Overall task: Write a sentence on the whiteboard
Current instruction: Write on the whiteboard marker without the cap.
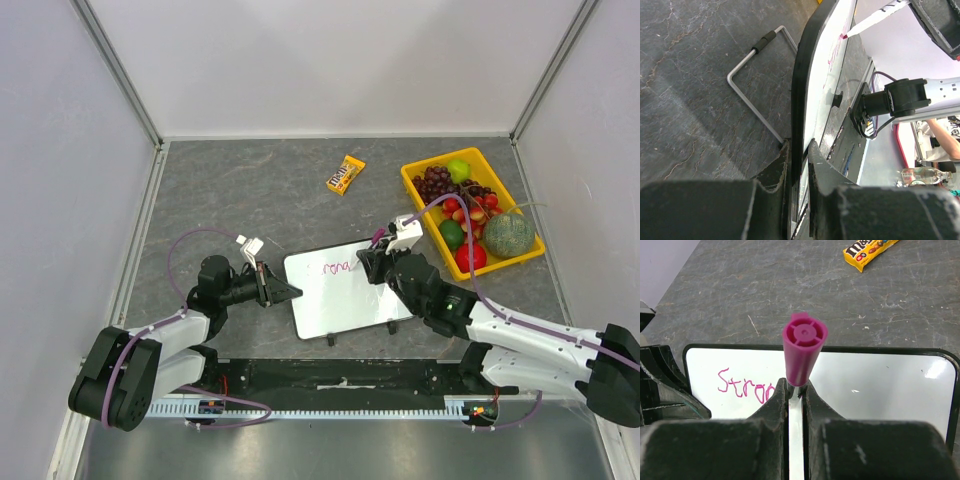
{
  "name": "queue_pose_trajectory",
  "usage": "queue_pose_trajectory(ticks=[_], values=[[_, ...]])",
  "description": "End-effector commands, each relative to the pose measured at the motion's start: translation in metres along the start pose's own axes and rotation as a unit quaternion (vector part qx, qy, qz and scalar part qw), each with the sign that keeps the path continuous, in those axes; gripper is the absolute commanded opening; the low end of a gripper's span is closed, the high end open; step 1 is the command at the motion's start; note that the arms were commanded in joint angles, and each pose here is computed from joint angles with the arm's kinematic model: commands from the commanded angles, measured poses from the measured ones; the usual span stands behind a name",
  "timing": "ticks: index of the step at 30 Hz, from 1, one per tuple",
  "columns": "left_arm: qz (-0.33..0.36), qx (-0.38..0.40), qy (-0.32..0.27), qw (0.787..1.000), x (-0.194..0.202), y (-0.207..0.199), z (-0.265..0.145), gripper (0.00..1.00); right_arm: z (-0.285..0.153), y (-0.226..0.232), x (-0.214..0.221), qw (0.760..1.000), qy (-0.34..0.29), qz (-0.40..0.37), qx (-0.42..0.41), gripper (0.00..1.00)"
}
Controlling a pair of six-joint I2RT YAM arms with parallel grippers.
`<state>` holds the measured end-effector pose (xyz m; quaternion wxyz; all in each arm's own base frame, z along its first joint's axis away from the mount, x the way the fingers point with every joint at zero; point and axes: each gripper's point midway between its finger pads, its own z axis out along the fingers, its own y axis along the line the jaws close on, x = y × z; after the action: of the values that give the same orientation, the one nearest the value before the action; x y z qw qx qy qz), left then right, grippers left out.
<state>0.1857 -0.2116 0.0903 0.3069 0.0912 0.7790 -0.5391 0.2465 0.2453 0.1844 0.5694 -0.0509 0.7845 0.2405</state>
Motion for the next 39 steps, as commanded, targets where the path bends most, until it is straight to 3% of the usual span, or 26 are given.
queue_pose_trajectory(ticks=[1, 19, 31, 39], values=[[-0.006, -0.041, 0.000, 0.999, 0.009, 0.020, -0.002, 0.02, -0.003, -0.011, 0.017, 1.000, 0.025, -0.014, 0.012, 0.00], [-0.005, -0.041, -0.001, 0.999, 0.009, 0.019, -0.002, 0.02, 0.008, 0.012, 0.004, 1.000, 0.009, 0.006, -0.024, 0.00], [-0.005, -0.041, 0.000, 0.999, 0.009, 0.020, -0.003, 0.02, -0.032, 0.026, -0.057, 0.992, -0.070, 0.057, -0.085, 0.00], [-0.002, -0.038, -0.002, 0.999, 0.009, 0.018, -0.003, 0.02, -0.039, 0.011, -0.052, 0.995, -0.062, 0.048, -0.061, 0.00]])
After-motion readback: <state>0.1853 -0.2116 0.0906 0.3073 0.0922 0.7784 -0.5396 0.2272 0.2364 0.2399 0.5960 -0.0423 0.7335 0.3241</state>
